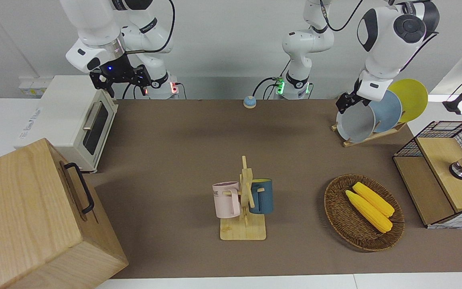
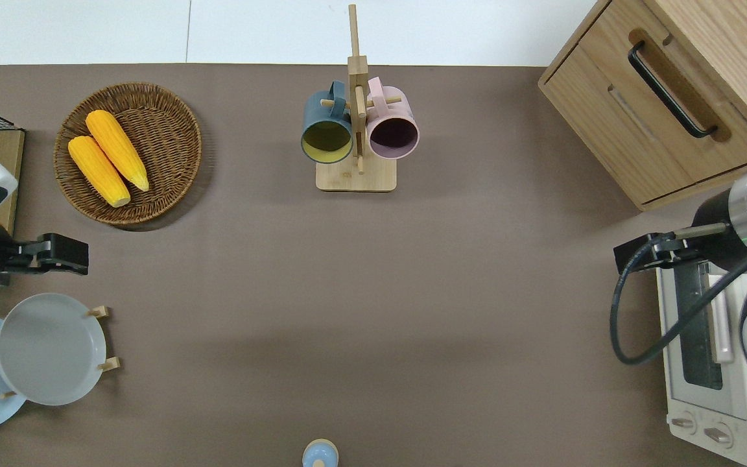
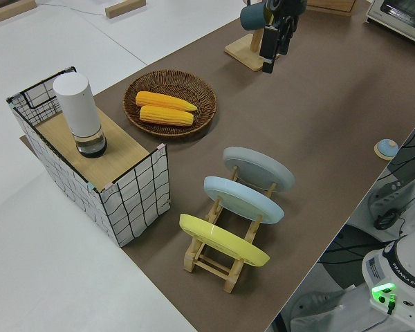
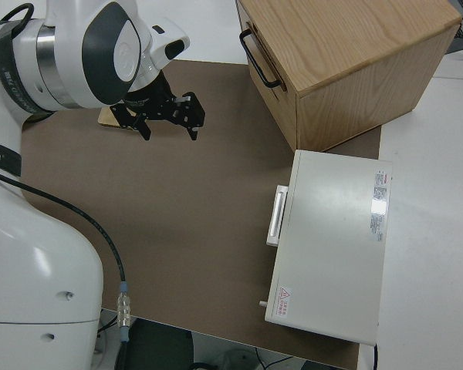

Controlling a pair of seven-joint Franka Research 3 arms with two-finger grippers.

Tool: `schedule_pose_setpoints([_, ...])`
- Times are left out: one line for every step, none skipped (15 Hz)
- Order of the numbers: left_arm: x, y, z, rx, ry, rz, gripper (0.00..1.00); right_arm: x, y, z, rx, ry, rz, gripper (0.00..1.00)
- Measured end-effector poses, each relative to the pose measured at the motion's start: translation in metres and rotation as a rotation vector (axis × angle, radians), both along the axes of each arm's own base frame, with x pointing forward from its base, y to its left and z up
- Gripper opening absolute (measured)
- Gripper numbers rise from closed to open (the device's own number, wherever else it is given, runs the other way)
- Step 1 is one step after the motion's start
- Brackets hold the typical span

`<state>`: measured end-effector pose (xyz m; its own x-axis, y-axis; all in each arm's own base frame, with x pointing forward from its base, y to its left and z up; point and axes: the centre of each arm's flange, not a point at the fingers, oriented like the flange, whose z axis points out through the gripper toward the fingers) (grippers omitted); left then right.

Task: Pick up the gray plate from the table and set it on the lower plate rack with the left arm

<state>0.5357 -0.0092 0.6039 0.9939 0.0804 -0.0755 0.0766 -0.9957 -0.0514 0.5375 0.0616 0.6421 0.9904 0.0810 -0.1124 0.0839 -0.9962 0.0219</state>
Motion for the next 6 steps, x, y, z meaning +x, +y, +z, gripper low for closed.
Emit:
schedule_pose_setpoints([0.001, 0.000, 0.006, -0.007, -0.012, -0.025, 0.99, 0.000, 0.000, 0.000, 0.000, 0.000, 0.000, 0.99])
schedule_pose_setpoints([0.001, -0.001, 0.009, -0.020, -0.018, -0.036, 0.99, 0.000, 0.000, 0.000, 0.000, 0.000, 0.000, 0.99])
schedule_pose_setpoints([0.002, -0.003, 0.011, -0.046, -0.025, -0.040, 0.99, 0.000, 0.000, 0.000, 0.000, 0.000, 0.000, 0.99])
schedule_pose_setpoints([0.002, -0.001, 0.015, -0.074, -0.034, -0.035, 0.99, 0.000, 0.000, 0.000, 0.000, 0.000, 0.000, 0.99])
schedule_pose_setpoints([0.003, 0.003, 0.018, -0.095, -0.042, -0.031, 0.99, 0.000, 0.000, 0.000, 0.000, 0.000, 0.000, 0.99])
schedule_pose_setpoints([0.003, 0.005, 0.020, -0.105, -0.046, -0.030, 0.99, 0.000, 0.000, 0.000, 0.000, 0.000, 0.000, 0.99])
